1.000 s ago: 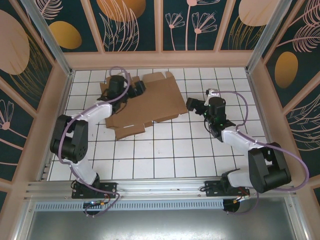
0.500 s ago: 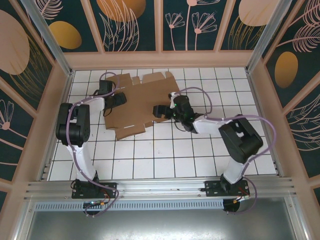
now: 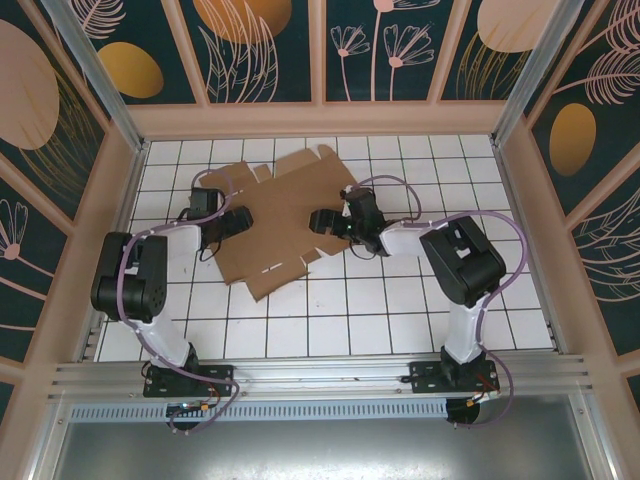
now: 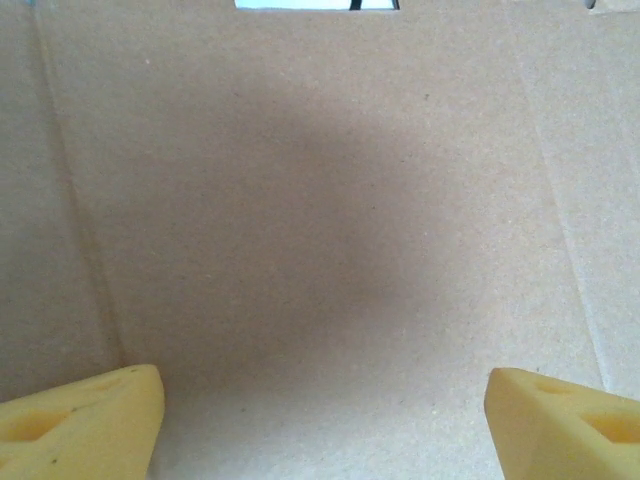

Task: Fold the paper box

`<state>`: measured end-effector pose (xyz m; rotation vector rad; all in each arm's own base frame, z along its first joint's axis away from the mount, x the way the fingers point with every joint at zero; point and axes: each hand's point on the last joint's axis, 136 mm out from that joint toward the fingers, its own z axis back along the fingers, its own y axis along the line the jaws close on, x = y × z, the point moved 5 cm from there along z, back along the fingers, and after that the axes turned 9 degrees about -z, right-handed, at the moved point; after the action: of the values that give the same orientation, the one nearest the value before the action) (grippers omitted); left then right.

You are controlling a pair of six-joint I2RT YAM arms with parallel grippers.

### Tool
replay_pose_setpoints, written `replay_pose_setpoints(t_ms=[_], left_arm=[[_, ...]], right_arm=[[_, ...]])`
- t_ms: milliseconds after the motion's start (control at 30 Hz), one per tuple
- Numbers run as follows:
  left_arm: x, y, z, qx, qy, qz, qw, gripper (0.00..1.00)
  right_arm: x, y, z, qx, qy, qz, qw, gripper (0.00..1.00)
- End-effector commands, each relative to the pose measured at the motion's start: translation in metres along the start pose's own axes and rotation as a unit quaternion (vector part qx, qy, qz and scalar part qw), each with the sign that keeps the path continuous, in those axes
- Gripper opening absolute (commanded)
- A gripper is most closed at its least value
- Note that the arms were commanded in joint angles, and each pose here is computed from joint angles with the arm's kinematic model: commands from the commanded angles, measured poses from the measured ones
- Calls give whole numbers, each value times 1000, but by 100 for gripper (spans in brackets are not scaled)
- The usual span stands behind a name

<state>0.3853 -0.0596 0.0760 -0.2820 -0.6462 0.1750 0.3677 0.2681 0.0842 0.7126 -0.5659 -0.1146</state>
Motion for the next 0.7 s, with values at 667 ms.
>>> replay_pose_setpoints(t_ms=[667], left_arm=[[-47, -61, 2, -49, 44, -32, 997, 87]], right_arm=[[116, -145, 21, -158, -50, -72, 984, 98]])
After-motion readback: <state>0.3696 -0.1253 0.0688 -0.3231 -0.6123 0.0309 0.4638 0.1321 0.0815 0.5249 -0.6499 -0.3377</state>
